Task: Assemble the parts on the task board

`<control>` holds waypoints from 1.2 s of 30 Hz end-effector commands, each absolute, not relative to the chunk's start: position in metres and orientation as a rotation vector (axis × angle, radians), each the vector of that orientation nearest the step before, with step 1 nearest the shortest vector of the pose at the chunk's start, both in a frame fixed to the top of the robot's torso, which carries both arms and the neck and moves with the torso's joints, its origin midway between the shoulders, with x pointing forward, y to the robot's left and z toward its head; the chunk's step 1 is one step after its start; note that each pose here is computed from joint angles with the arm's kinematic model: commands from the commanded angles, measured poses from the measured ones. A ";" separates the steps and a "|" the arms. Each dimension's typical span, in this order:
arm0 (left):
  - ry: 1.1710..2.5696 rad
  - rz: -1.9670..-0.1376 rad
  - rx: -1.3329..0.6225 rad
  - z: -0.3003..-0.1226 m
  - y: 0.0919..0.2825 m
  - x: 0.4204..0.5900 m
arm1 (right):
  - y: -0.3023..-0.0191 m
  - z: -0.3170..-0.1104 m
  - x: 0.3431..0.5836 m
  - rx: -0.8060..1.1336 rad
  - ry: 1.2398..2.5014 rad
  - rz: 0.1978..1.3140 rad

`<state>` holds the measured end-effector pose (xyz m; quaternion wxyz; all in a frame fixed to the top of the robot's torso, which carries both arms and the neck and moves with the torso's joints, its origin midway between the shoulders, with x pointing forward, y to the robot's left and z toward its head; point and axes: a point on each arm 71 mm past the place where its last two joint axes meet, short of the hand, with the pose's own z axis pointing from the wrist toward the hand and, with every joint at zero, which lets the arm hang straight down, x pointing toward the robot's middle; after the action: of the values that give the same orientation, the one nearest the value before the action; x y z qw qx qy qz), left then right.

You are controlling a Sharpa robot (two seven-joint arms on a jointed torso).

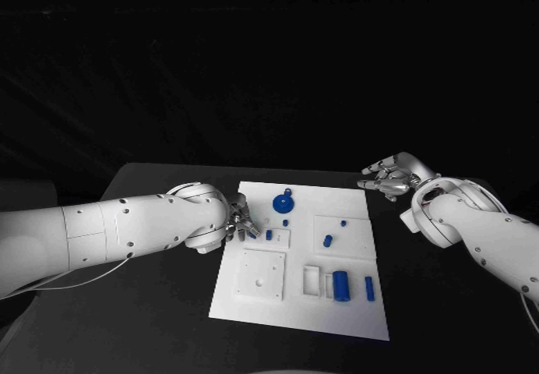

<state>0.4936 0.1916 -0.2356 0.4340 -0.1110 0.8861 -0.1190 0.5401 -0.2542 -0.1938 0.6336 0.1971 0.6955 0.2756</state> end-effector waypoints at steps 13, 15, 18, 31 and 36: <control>2.231 -0.295 -0.256 -0.239 0.190 0.493 | -0.253 -0.195 0.540 0.439 1.602 0.635; 2.232 -0.297 -0.257 -0.239 0.189 0.493 | -0.253 -0.195 0.540 0.439 1.602 0.636; 2.235 -0.301 -0.258 -0.241 0.187 0.492 | -0.253 -0.195 0.540 0.439 1.602 0.636; 2.253 -0.312 -0.254 -0.248 0.181 0.489 | -0.253 -0.195 0.540 0.439 1.603 0.636; 2.260 -0.312 -0.247 -0.249 0.180 0.488 | -0.253 -0.195 0.540 0.439 1.604 0.635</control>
<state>0.4959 0.1886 -0.2393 0.4330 -0.1112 0.8867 -0.1177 0.5400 -0.2542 -0.1945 0.6327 0.1970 0.6965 0.2754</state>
